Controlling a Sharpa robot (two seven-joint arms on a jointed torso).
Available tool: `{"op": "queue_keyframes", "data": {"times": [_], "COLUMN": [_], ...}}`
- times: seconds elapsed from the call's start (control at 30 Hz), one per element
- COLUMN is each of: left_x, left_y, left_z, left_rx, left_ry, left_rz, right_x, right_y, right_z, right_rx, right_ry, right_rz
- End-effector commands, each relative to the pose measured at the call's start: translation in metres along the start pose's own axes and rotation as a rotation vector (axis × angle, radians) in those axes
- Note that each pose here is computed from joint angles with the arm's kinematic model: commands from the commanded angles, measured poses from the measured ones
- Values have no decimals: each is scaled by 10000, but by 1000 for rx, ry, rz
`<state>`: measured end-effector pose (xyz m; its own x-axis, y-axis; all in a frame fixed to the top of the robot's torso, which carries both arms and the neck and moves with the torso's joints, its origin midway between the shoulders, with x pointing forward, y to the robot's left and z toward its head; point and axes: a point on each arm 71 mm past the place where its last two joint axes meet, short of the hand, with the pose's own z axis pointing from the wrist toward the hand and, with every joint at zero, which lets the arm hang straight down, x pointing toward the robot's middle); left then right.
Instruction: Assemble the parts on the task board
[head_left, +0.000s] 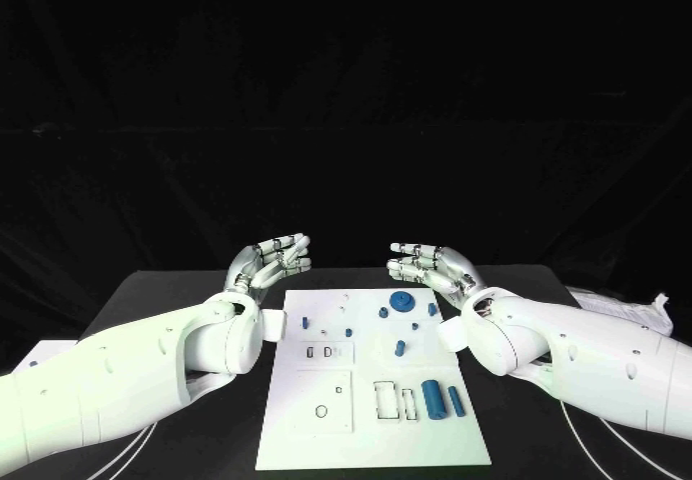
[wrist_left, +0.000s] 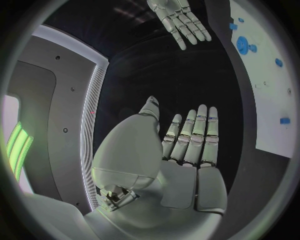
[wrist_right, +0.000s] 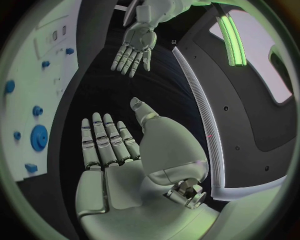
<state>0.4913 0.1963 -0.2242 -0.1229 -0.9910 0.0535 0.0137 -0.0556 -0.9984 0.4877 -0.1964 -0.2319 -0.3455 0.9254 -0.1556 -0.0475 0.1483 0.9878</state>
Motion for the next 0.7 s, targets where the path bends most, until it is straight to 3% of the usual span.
{"op": "queue_keyframes", "data": {"times": [0.03, 0.4, 0.7], "left_x": [76, -2, 0], "left_y": [-46, -137, -294], "left_z": [-25, -210, -448], "left_rx": [37, 19, -9], "left_ry": [61, 108, 186], "left_rz": [-53, -83, -156], "right_x": [25, -172, -208], "right_y": [113, 326, 471], "right_z": [0, 43, 61], "right_rx": [-119, -181, -160], "right_ry": [19, 34, 130], "right_rz": [-203, -447, -848]}}
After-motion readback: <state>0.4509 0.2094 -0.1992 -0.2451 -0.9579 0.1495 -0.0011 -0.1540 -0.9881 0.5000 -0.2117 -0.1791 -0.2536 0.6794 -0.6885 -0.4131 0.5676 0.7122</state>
